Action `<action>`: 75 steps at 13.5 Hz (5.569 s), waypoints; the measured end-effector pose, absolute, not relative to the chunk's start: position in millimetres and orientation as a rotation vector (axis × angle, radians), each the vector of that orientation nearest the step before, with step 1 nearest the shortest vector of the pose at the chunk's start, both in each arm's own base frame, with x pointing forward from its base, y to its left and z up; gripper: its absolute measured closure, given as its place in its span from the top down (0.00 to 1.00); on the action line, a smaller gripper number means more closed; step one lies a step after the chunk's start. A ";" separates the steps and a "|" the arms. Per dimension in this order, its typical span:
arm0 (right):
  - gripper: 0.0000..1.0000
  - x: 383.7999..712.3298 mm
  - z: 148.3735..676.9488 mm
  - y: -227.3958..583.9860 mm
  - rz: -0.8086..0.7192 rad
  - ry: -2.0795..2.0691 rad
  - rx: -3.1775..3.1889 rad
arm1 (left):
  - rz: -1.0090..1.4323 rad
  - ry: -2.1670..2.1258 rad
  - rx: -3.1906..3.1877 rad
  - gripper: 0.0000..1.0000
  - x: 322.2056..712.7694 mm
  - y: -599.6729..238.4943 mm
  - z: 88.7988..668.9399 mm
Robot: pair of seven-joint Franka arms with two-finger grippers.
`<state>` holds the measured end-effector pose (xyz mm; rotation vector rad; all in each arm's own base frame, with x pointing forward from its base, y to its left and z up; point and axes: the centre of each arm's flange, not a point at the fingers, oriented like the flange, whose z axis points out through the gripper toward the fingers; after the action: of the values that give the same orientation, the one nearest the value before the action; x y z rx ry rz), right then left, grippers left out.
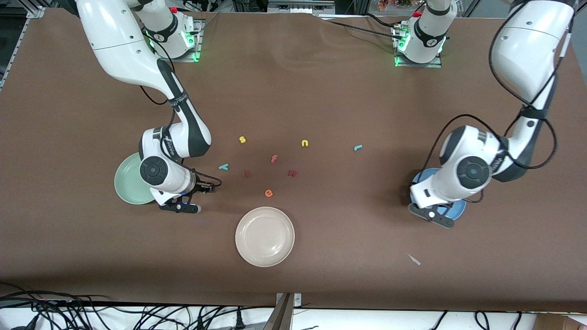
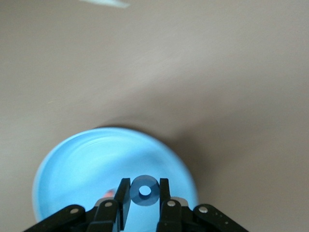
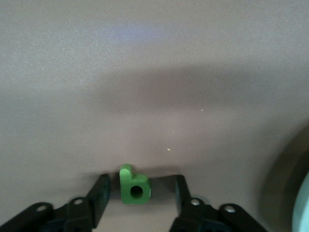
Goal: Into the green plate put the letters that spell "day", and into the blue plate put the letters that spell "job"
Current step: 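Release the blue o onto the blue plate with the left gripper, then place the green b on the green plate while the left gripper reaches the teal l, then grasp the teal l with the left gripper while the right gripper grasps the teal y, then place the teal l on the blue plate with the left gripper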
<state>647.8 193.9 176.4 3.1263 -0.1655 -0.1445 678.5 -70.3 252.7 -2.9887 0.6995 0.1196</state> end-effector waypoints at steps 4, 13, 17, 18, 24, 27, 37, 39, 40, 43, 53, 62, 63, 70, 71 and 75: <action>0.31 650.2 179.5 195.7 -0.131 -0.164 3.131 | 0.227 0.726 -3.015 0.28 670.4 -23.6 215.4; 0.27 660.6 208.4 203.1 -0.211 -0.098 3.110 | 0.254 0.696 -3.048 1.00 658.0 -108.6 269.5; 0.27 666.5 241.3 147.8 -0.331 0.074 3.055 | 0.280 0.501 -3.109 1.00 619.1 -189.4 304.3; 0.27 666.6 249.7 130.2 -0.357 0.111 3.044 | 0.287 0.469 -3.111 1.00 605.4 -203.9 302.5; 0.27 642.1 260.4 48.3 -0.369 0.254 3.031 | 0.149 0.494 -3.161 1.00 507.4 -254.2 241.9; 0.28 616.2 233.6 33.7 -0.231 0.340 3.041 | 0.115 0.707 -3.071 1.00 476.2 -277.1 224.4; 1.00 598.4 252.8 92.3 -0.215 0.223 3.084 | 0.149 0.985 -2.947 0.84 450.4 -293.8 174.4; 1.00 590.9 249.8 130.0 -0.223 0.172 3.095 | 0.120 1.017 -2.924 0.73 453.8 -292.7 173.0; 1.00 587.2 248.7 145.9 -0.224 0.151 3.099 | 0.114 1.017 -2.923 0.60 455.5 -292.4 173.5; 1.00 578.1 242.3 183.8 -0.211 0.142 3.104 | 0.116 1.016 -2.925 0.29 456.1 -292.1 172.8; 1.00 559.9 197.3 257.4 -0.073 0.174 3.109 | 0.026 0.860 -2.891 0.11 507.6 -278.5 237.9; 0.88 553.8 180.2 270.2 -0.055 0.175 3.107 | 0.207 0.985 -2.826 0.11 601.0 -161.1 299.8; 0.82 553.5 178.6 270.0 -0.058 0.174 3.106 | 0.231 1.022 -2.810 0.11 607.6 -138.1 293.6; 0.62 553.0 175.0 269.5 -0.062 0.173 3.104 | 0.306 1.125 -2.823 0.11 629.8 -20.0 264.5; 0.61 553.1 175.1 269.6 -0.061 0.173 3.105 | 0.305 1.129 -2.846 0.11 630.3 -9.6 252.3; 0.57 553.9 175.7 269.3 -0.056 0.170 3.106 | 0.278 1.167 -2.909 0.14 631.1 -5.2 215.7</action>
<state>553.9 269.3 175.7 3.1060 0.1703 -0.0562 631.1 -5.2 215.7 -2.9093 1.1667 0.2781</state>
